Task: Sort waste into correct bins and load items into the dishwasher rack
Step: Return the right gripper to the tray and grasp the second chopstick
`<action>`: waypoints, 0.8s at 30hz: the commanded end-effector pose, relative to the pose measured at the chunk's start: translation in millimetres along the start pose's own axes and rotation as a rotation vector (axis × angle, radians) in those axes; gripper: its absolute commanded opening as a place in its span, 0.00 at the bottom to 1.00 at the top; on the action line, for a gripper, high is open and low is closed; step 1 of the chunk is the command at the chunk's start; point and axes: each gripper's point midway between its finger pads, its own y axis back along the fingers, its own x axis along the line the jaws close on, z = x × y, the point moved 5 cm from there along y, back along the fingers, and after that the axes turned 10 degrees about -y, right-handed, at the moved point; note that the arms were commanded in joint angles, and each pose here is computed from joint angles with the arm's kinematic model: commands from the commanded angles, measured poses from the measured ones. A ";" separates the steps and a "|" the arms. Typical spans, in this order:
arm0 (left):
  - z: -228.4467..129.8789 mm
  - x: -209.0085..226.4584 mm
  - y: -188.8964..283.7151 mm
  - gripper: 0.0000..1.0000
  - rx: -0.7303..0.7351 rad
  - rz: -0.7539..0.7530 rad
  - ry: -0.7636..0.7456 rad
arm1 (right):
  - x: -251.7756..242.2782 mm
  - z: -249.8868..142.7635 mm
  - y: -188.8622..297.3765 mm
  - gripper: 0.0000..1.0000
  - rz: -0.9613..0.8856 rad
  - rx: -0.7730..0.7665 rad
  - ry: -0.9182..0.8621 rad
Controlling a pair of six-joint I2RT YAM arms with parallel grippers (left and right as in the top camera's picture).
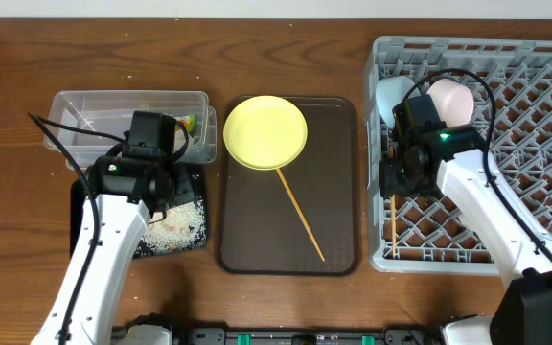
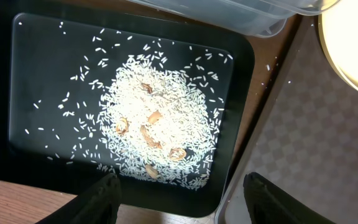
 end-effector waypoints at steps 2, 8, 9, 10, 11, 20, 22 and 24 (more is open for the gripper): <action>1.3 1.7 1.5 0.66 -0.002 0.006 0.006 | 16.9 14.2 30.9 0.60 0.118 -0.082 0.012; 1.3 1.7 1.5 0.66 -0.002 0.006 0.006 | 72.4 23.1 59.9 0.62 0.392 -0.195 0.195; 1.3 1.7 1.5 0.66 -0.002 0.006 0.006 | 82.9 20.2 60.4 0.63 0.419 -0.197 0.237; 1.3 1.7 1.5 0.66 -0.002 0.006 0.006 | 90.5 17.2 59.6 0.65 0.426 -0.198 0.264; 1.3 1.7 1.5 0.66 -0.002 0.006 0.006 | 99.0 12.6 57.3 0.66 0.429 -0.191 0.296; 1.2 1.7 1.5 0.66 -0.001 0.006 0.006 | 159.9 -43.9 2.6 0.65 0.363 -0.010 0.513; 1.2 1.7 1.5 0.66 -0.001 0.006 0.006 | 168.0 -56.2 -14.1 0.66 0.339 0.041 0.547; 1.2 1.7 1.5 0.66 -0.001 0.006 0.006 | 171.5 -65.8 -31.1 0.66 0.293 0.079 0.572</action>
